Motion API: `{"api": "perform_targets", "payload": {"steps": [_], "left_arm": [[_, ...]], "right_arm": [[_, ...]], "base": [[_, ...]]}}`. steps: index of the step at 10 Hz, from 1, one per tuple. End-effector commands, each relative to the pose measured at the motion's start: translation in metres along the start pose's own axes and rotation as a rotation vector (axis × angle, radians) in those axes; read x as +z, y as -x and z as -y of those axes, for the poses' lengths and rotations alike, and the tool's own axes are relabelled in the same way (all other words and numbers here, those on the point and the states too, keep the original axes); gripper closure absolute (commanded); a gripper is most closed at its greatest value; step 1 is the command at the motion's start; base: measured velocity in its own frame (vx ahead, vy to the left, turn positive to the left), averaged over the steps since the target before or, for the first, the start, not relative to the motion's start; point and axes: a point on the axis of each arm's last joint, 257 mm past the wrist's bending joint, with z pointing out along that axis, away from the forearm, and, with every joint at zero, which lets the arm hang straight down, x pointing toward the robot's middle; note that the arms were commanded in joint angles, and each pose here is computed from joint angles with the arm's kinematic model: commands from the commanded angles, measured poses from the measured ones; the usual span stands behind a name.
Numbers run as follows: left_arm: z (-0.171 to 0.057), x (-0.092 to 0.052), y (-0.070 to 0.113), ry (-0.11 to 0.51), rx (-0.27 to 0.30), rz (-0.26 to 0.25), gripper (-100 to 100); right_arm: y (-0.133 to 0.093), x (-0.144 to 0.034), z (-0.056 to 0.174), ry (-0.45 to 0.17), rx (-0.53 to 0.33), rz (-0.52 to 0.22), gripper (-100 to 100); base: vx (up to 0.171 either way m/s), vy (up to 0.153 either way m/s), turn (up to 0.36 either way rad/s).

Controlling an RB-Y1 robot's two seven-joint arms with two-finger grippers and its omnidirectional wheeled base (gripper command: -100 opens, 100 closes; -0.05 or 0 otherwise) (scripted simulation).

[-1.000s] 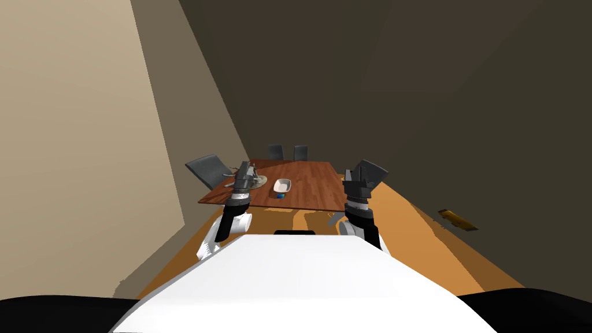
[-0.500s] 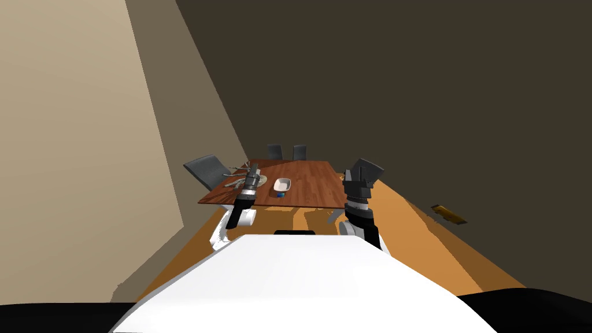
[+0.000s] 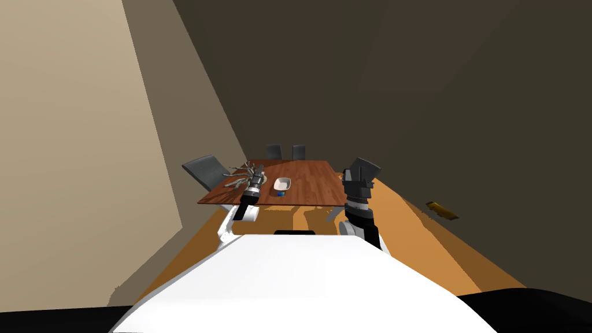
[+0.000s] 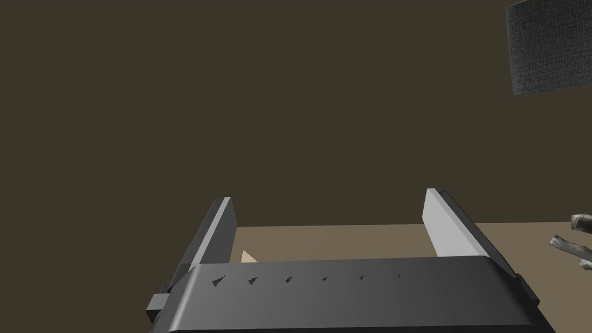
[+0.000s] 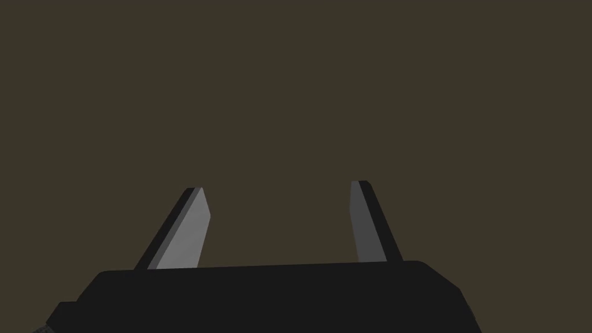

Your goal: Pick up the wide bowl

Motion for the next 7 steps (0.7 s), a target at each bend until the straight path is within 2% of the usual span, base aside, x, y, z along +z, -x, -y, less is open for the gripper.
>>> {"api": "perform_targets", "payload": {"steps": [1,2,4,5,7], "left_arm": [[-0.023,0.007,-0.01,0.062,-0.012,-0.02,-100],[-0.027,0.007,-0.01,0.074,-0.012,-0.02,-100],[-0.058,0.014,-0.022,0.157,-0.027,-0.043,-100],[-0.061,0.013,-0.022,0.17,-0.027,-0.043,-100],[-0.091,0.017,-0.034,0.254,-0.043,-0.061,-100]], "right_arm": [[0.0,0.0,0.0,0.0,0.0,0.0,0],[0.0,0.0,0.0,0.0,0.0,0.0,0],[0.0,0.0,0.0,0.0,0.0,0.0,0],[0.0,0.0,0.0,0.0,0.0,0.0,0],[0.0,0.0,0.0,0.0,0.0,0.0,0]], "base": [[-0.027,0.019,-0.053],[-0.02,0.015,-0.027],[-0.019,0.014,-0.044],[-0.012,0.014,-0.016],[-0.004,0.011,-0.036]]}}
